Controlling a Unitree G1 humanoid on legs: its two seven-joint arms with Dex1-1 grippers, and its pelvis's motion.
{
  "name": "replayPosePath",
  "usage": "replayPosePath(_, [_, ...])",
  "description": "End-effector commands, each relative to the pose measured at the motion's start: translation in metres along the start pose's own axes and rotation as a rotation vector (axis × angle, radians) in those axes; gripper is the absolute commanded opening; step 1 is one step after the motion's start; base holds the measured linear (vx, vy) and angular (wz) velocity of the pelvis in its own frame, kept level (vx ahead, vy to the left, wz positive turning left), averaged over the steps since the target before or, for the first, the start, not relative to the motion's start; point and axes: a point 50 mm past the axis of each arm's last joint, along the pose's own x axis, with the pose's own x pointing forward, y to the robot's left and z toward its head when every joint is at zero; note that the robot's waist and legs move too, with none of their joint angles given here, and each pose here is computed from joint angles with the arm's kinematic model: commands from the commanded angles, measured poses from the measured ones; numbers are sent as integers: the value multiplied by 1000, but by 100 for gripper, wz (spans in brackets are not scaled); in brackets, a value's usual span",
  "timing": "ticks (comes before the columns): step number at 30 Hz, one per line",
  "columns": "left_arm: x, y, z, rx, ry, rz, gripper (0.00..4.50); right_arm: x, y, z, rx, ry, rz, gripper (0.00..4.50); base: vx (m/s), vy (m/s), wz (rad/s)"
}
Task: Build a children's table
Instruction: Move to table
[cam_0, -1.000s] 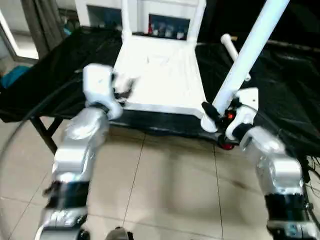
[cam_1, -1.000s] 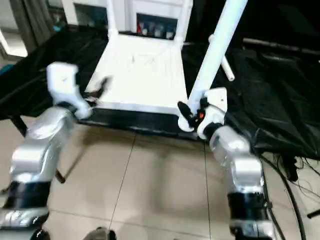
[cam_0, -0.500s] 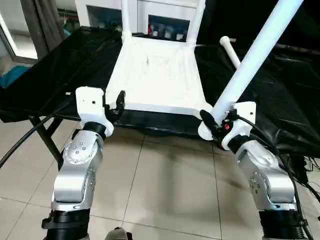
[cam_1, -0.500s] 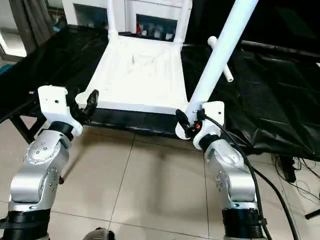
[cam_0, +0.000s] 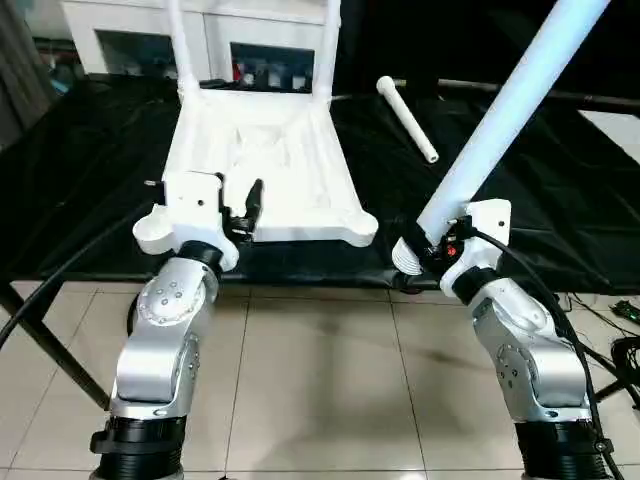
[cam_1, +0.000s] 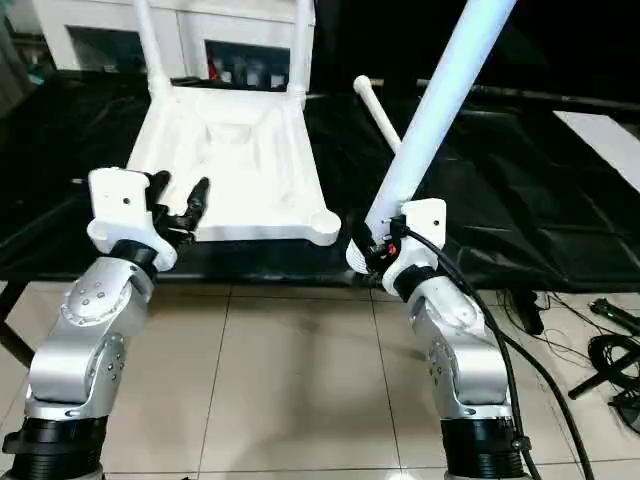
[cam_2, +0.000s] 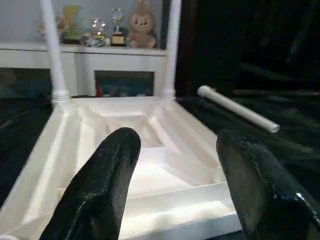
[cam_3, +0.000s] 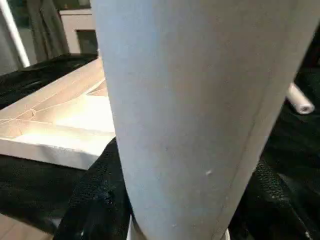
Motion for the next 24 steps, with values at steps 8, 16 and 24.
replayPosePath(8, [5, -2, 3, 24, -12, -13, 298, 4, 0, 5, -11, -22, 12, 193, 140, -13, 7])
replayPosePath(16, [6, -3, 2, 30, -6, -21, 298, 5, 0, 4, -15, -19, 19, 193, 112, -28, 9])
replayPosePath(24, [8, -3, 0, 40, 3, -43, 298, 6, 1, 5, -16, -22, 22, 193, 81, -76, 1])
